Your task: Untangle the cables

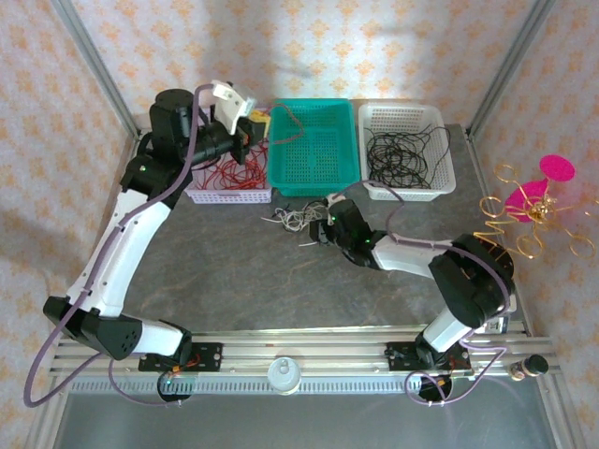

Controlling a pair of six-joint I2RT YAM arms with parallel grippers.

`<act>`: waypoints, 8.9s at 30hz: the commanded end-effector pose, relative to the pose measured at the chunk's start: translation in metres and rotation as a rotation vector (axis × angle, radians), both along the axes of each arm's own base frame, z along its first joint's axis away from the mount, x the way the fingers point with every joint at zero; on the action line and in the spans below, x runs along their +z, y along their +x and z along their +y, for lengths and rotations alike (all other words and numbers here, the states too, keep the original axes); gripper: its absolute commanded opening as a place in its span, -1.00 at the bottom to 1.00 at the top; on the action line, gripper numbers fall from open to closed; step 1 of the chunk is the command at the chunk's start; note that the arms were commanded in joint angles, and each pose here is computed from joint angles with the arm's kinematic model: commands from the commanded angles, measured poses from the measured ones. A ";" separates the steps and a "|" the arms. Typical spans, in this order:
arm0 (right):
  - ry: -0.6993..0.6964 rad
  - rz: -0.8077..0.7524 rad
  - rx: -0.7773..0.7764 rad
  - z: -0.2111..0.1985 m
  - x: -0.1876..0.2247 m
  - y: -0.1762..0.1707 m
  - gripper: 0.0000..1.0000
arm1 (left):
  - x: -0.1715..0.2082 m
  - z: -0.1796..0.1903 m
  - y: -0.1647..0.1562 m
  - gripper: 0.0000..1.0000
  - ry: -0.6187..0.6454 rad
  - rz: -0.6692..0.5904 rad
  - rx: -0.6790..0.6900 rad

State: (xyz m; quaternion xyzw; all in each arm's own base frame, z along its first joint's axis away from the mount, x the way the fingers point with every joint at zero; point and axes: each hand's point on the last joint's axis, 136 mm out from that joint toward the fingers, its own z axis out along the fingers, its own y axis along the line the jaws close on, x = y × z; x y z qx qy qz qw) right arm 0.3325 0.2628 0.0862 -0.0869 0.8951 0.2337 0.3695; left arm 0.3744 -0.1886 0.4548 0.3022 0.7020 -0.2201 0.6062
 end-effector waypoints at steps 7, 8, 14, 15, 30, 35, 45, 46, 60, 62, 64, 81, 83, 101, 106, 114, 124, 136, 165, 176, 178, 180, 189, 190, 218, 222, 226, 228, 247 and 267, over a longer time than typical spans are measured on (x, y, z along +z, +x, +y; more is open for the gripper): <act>-0.027 -0.018 -0.051 -0.034 0.029 -0.028 -0.25 | 0.019 0.080 0.070 -1.00 -0.117 -0.054 0.295; -0.025 -0.024 -0.054 -0.038 0.032 -0.031 -0.24 | 0.015 0.090 0.080 -1.00 -0.129 -0.043 0.331; 0.020 -0.024 -0.066 -0.050 0.050 -0.050 -0.20 | -0.019 0.162 0.141 -1.00 -0.291 0.040 0.542; 0.028 -0.023 -0.073 -0.052 0.052 -0.051 -0.20 | -0.026 0.167 0.149 -1.00 -0.313 0.055 0.544; 0.078 0.024 0.058 0.006 0.051 -0.020 -0.13 | -0.182 0.201 0.210 -1.00 -0.325 0.354 0.773; 0.047 -0.010 0.053 0.023 0.047 0.010 -0.05 | -0.214 0.204 0.213 -0.67 -0.317 0.432 0.810; -0.064 0.016 -0.041 0.037 0.006 0.058 0.05 | -0.254 0.205 0.207 0.01 -0.306 0.596 0.857; -0.081 0.026 -0.065 0.034 0.001 0.060 0.05 | -0.252 0.205 0.204 0.05 -0.305 0.595 0.859; -0.250 0.150 -0.202 -0.031 -0.058 -0.005 -0.04 | -0.201 0.203 0.182 0.22 -0.285 0.558 0.857; -0.254 0.175 -0.226 -0.047 -0.062 -0.022 -0.05 | -0.195 0.204 0.183 0.23 -0.281 0.548 0.860; -0.255 0.205 -0.231 -0.059 -0.063 -0.038 -0.06 | -0.187 0.206 0.181 0.22 -0.278 0.531 0.869; -0.078 0.150 -0.142 -0.038 0.024 -0.045 -0.04 | -0.132 0.195 0.144 0.41 -0.222 0.449 0.790; -0.027 0.155 -0.103 -0.018 0.026 -0.035 -0.04 | -0.131 0.195 0.140 0.43 -0.215 0.452 0.789; -0.126 0.322 -0.031 0.008 -0.040 -0.030 -0.14 | -0.205 0.079 0.014 0.28 -0.187 0.620 0.505; -0.107 0.279 -0.105 -0.005 0.015 -0.027 -0.10 | -0.221 0.019 -0.018 0.25 -0.222 0.594 0.272; -0.244 0.390 -0.323 -0.108 0.019 -0.044 -0.17 | -0.237 -0.050 -0.037 0.20 -0.183 0.580 0.030; -0.156 0.557 -0.450 -0.147 -0.025 -0.058 -0.49 | -0.259 -0.109 -0.049 0.03 -0.121 0.616 -0.124; -0.103 0.600 -0.463 -0.120 -0.060 -0.047 -0.46 | -0.261 -0.110 -0.050 0.01 -0.111 0.621 -0.117; -0.189 0.571 -0.414 -0.133 -0.016 -0.080 -0.30 | -0.288 -0.141 -0.056 0.03 -0.060 0.635 -0.246; -0.165 0.651 -0.459 -0.105 -0.064 -0.106 -0.36 | -0.288 -0.141 -0.056 0.02 -0.039 0.634 -0.255; -0.157 0.640 -0.480 -0.105 -0.068 -0.101 -0.40 | -0.287 -0.140 -0.058 0.02 -0.039 0.636 -0.254; -0.179 0.633 -0.501 -0.108 -0.073 -0.098 -0.43 | -0.287 -0.138 -0.059 0.02 -0.038 0.636 -0.250; -0.315 0.618 -0.543 -0.136 -0.084 -0.107 -0.78 | -0.285 -0.133 -0.059 0.01 -0.020 0.628 -0.226; -0.317 0.609 -0.542 -0.137 -0.081 -0.107 -0.86 | -0.283 -0.134 -0.059 0.01 -0.023 0.624 -0.227; -0.002 -0.056 0.313 -0.037 0.234 -0.091 -1.00 | -0.151 -0.123 -0.079 0.32 -0.201 0.366 -0.531; 0.046 -0.088 0.384 -0.028 0.256 -0.100 -1.00 | -0.156 -0.134 -0.085 0.34 -0.185 0.333 -0.566; 0.056 -0.132 0.437 -0.025 0.270 -0.106 -1.00 | -0.155 -0.145 -0.086 0.34 -0.183 0.315 -0.608; 0.068 -0.151 0.475 -0.022 0.277 -0.110 -1.00 | -0.153 -0.146 -0.082 0.32 -0.180 0.291 -0.599; -0.032 -0.416 0.146 -0.055 0.318 -0.049 -0.72 | -0.100 -0.132 -0.053 -1.00 -0.344 0.155 -0.342; 0.433 -0.442 0.513 -0.012 0.220 -0.090 -0.03 | -0.105 -0.108 -0.040 -1.00 -0.477 0.494 -0.068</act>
